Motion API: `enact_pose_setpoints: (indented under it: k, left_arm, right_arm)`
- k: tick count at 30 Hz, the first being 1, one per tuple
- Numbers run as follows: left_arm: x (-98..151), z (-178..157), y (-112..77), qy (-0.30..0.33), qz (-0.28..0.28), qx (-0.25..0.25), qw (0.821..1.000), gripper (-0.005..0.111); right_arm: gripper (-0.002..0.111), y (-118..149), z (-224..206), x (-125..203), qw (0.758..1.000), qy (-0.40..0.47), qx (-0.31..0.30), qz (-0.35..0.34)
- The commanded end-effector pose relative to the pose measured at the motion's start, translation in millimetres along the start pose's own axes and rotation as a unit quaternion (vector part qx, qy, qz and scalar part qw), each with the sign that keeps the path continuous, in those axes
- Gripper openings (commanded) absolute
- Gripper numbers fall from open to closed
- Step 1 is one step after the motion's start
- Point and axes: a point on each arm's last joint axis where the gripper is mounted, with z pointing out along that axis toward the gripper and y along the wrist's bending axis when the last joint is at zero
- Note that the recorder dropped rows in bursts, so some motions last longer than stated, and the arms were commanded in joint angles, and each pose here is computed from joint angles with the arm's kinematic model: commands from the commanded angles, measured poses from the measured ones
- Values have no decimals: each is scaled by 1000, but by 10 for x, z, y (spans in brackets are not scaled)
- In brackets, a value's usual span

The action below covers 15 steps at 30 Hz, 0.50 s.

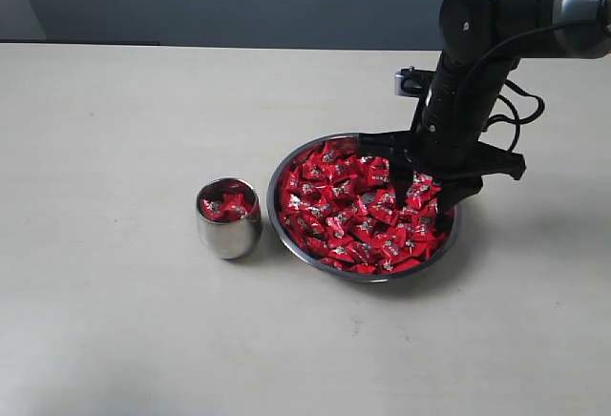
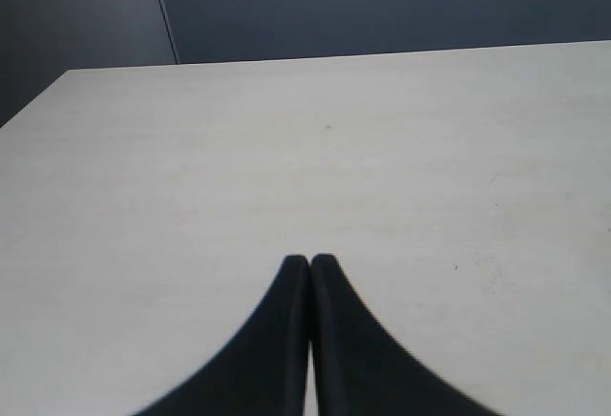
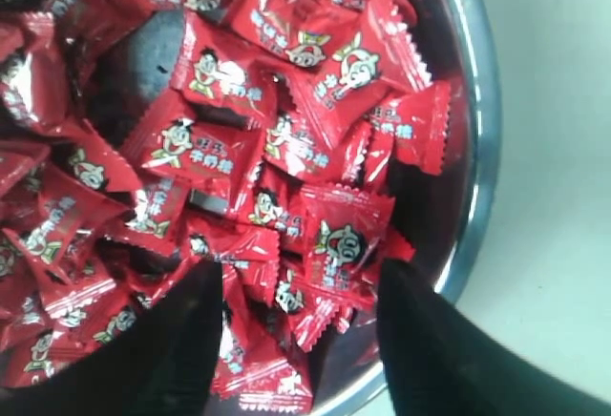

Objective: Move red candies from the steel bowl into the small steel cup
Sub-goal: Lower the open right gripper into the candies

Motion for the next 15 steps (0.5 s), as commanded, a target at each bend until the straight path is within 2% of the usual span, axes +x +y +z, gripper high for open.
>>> enact_pose_setpoints:
  k: [1, 15]
  left_arm:
    - [6, 1, -3, -4, 1, 3, 1000, 0]
    - [6, 1, -3, -4, 1, 3, 1000, 0]
  right_arm:
    - [49, 1, -8, -21, 1000, -6, -2, 3]
    - [49, -4, -3, -49, 1000, -20, 1, -3]
